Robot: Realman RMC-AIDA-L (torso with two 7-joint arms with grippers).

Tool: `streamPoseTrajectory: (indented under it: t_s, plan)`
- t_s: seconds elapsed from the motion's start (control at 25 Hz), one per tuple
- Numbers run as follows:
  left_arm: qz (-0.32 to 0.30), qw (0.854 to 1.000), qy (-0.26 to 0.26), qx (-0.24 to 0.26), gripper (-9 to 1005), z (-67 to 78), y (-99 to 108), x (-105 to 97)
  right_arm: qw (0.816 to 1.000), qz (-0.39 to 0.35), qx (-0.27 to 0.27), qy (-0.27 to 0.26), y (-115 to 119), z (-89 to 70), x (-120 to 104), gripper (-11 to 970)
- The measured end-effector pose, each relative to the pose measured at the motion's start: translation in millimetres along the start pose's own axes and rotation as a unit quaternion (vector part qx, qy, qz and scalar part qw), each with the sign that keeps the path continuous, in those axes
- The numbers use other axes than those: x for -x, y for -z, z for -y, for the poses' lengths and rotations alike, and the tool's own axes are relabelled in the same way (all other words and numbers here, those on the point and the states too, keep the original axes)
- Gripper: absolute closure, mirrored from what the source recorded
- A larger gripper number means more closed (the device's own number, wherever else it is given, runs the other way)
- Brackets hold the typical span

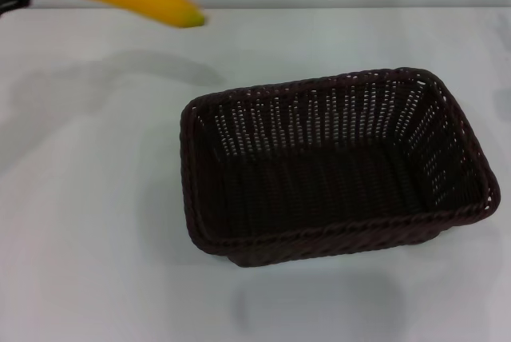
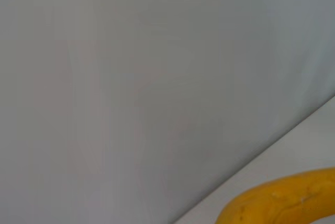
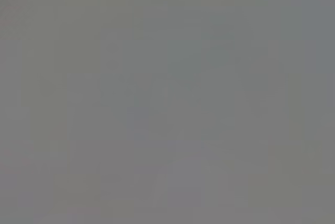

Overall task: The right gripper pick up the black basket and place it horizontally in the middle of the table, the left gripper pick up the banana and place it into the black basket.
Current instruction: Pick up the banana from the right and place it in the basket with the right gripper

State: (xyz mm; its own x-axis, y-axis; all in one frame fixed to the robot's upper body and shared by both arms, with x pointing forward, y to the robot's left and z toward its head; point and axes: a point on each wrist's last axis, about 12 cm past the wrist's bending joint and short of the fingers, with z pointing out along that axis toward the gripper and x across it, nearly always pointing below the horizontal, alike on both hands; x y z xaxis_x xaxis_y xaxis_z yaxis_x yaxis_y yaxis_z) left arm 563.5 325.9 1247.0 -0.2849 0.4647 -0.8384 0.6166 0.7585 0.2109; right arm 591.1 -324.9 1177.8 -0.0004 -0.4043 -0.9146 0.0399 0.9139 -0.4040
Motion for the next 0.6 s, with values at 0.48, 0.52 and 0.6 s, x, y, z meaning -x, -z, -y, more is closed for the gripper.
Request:
streamPoseTrajectory:
  t_s: [0.48,0.52,0.6]
  plan:
    - [0.004,0.982,-0.018,-0.19,446,75.0,-70.0,51.4,1.0,0.016,-0.002,0.005,-3.8,-0.5,9.0,98]
    - [0.002,0.979,-0.018,-0.201,442,81.7,-78.5,53.7,1.0,0.016,-0.002,0.005,-3.8,-0.5,9.0,98]
    - [-0.001,0.977,-0.018,-0.214,432,88.6,-87.5,56.2,1.0,0.017,-0.003,0.012,-3.8,0.2,9.4,98]
